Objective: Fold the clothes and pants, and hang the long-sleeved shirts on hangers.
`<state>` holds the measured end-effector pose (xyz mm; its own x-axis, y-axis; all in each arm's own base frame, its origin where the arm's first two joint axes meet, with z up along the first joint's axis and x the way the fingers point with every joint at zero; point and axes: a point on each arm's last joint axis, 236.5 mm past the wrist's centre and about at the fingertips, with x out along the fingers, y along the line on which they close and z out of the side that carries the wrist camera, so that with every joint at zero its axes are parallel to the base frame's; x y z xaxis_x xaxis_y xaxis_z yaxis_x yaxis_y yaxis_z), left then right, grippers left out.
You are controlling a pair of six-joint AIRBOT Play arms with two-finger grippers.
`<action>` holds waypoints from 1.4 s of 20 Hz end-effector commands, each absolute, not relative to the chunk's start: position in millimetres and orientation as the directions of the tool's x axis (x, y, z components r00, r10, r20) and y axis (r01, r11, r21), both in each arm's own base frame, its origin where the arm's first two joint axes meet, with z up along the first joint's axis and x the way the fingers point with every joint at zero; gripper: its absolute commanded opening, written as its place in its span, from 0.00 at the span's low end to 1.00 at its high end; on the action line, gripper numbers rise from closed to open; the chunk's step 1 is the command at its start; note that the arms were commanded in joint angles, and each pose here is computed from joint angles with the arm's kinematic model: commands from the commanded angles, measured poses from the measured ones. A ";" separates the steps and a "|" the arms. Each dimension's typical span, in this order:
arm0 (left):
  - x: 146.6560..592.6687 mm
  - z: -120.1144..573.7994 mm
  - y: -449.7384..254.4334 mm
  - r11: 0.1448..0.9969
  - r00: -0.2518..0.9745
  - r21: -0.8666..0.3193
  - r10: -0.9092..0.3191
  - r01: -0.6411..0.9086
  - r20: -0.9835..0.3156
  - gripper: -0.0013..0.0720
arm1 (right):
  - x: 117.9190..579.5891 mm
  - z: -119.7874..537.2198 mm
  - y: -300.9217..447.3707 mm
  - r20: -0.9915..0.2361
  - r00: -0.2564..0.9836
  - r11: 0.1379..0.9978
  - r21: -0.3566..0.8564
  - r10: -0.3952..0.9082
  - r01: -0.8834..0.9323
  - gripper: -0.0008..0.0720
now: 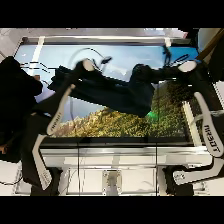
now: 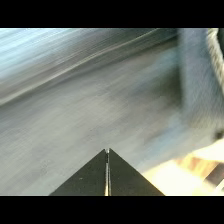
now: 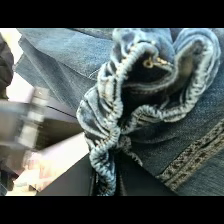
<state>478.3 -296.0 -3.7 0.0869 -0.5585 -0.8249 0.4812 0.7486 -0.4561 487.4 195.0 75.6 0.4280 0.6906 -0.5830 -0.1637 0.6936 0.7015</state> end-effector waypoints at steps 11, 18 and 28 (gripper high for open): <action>483.3 46.5 -161.1 0.834 0.120 -0.404 -0.476 0.377 -0.871 0.05 | 524.7 67.7 365.1 -0.473 0.473 0.655 0.659 0.743 -0.370 0.71; 466.7 60.0 -157.9 0.818 0.085 -0.399 -0.472 0.414 -0.878 0.04 | 499.5 80.4 133.6 -0.814 0.329 0.869 0.386 0.478 -0.308 0.70; 480.8 73.1 -157.8 0.828 0.168 -0.381 -0.480 0.412 -0.861 0.05 | 433.9 -40.7 69.5 -0.613 0.455 0.560 0.786 0.646 0.263 0.84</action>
